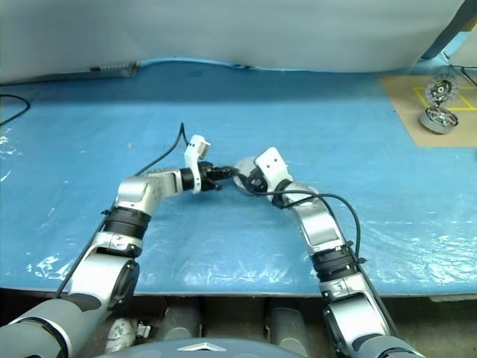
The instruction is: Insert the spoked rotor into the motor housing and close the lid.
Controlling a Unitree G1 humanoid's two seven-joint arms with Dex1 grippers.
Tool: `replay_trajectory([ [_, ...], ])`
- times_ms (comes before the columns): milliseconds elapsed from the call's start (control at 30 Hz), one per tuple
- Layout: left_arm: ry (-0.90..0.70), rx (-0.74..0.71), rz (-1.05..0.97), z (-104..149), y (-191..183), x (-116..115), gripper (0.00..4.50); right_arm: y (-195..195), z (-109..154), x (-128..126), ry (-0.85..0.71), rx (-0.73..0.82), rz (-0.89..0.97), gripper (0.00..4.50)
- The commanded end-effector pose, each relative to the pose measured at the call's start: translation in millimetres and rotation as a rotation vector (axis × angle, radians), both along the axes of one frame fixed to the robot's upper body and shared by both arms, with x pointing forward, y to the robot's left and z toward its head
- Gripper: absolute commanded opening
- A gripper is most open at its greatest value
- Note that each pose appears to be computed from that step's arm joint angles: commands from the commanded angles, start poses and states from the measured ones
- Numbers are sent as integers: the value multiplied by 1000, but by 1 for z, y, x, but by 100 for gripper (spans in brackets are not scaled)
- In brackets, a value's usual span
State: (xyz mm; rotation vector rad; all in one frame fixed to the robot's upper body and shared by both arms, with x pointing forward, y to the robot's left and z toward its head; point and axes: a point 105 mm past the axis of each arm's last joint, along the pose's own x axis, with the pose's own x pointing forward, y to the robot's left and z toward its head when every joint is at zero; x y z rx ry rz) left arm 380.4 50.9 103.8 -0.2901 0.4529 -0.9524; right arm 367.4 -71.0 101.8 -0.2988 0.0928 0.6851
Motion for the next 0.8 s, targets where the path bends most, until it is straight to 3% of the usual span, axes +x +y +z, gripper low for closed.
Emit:
replay_trajectory([
  [33, 18, 8, -35, -5, -8, -5, 0, -2, -6, 0, -9, -56, -13, 297],
  [400, -33, -43, -28, 14, 3, -1, 0, -7, -12, 2, -38, -133, 3, 297],
  [800, -106, -78, -85, 24, 13, -11, 0, -23, -24, 5, 80, -100, -30, 297],
])
